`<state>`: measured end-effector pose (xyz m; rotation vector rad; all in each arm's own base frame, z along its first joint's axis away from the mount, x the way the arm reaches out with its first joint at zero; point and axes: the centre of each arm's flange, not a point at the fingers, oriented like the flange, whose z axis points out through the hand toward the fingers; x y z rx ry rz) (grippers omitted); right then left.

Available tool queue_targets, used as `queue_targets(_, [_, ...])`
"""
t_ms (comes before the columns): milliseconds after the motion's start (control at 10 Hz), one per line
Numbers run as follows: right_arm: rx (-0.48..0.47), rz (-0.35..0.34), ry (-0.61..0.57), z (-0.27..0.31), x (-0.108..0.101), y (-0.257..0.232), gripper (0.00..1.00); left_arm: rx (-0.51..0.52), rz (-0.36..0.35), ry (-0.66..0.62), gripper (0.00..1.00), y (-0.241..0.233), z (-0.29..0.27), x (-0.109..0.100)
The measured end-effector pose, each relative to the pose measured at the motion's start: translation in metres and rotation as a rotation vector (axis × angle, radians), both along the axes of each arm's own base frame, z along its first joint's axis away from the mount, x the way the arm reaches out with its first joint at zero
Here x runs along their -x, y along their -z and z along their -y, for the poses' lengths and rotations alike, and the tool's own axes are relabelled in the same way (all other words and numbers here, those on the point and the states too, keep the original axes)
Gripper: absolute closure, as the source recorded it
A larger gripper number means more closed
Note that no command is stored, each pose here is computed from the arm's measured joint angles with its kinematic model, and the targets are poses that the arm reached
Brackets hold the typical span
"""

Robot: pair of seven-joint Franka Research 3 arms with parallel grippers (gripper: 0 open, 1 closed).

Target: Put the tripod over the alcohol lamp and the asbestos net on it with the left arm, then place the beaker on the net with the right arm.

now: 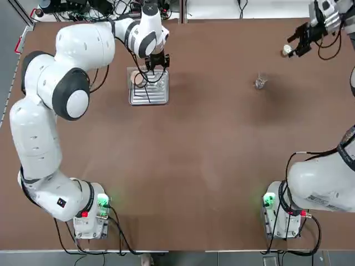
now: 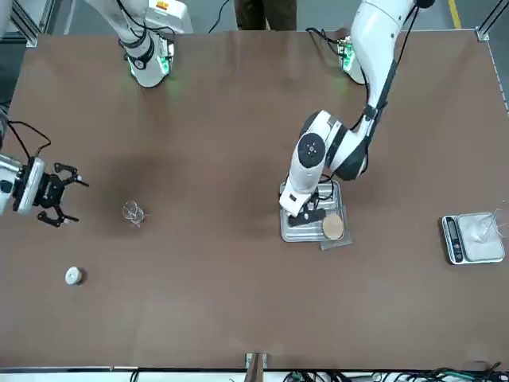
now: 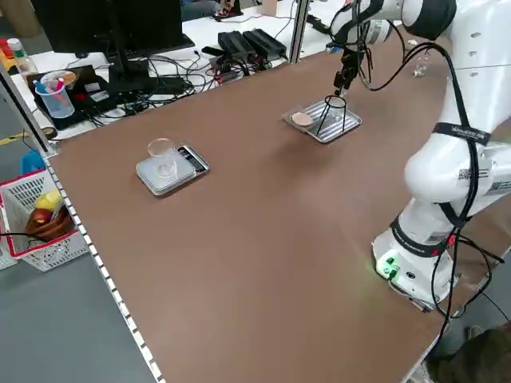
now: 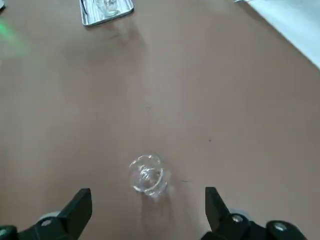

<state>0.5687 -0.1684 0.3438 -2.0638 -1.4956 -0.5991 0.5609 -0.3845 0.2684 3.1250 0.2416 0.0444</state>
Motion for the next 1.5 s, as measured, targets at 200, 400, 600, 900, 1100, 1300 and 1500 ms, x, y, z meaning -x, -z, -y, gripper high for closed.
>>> queue_targets(200, [-0.023, -0.015, -0.015, 0.013, 0.022, 0.027, 0.00, -0.011, 0.001, 0.007, 0.33, 0.013, 0.002, 0.002])
queue_targets(400, [-0.076, 0.007, -0.036, 0.027, 0.044, 0.062, 0.00, -0.028, 0.001, 0.012, 0.34, 0.023, 0.002, 0.002])
queue_targets(600, [-0.118, 0.022, -0.059, 0.031, 0.052, 0.092, 0.00, -0.029, 0.000, 0.011, 0.37, 0.024, 0.002, 0.002])
queue_targets(900, [-0.218, 0.103, -0.070, 0.017, 0.047, 0.132, 0.00, -0.029, 0.001, 0.007, 0.44, 0.024, 0.001, 0.001])
queue_targets(1100, [-0.259, 0.137, -0.044, 0.019, 0.048, 0.150, 0.00, -0.026, 0.005, 0.005, 0.52, 0.023, 0.001, 0.001])
queue_targets(1300, [-0.275, 0.177, -0.036, 0.028, 0.048, 0.157, 0.00, -0.026, 0.005, 0.004, 0.58, 0.023, 0.000, 0.000])
queue_targets(1500, [-0.292, 0.199, -0.044, 0.027, 0.039, 0.167, 0.00, -0.026, 0.005, 0.005, 0.57, 0.023, 0.001, 0.001])
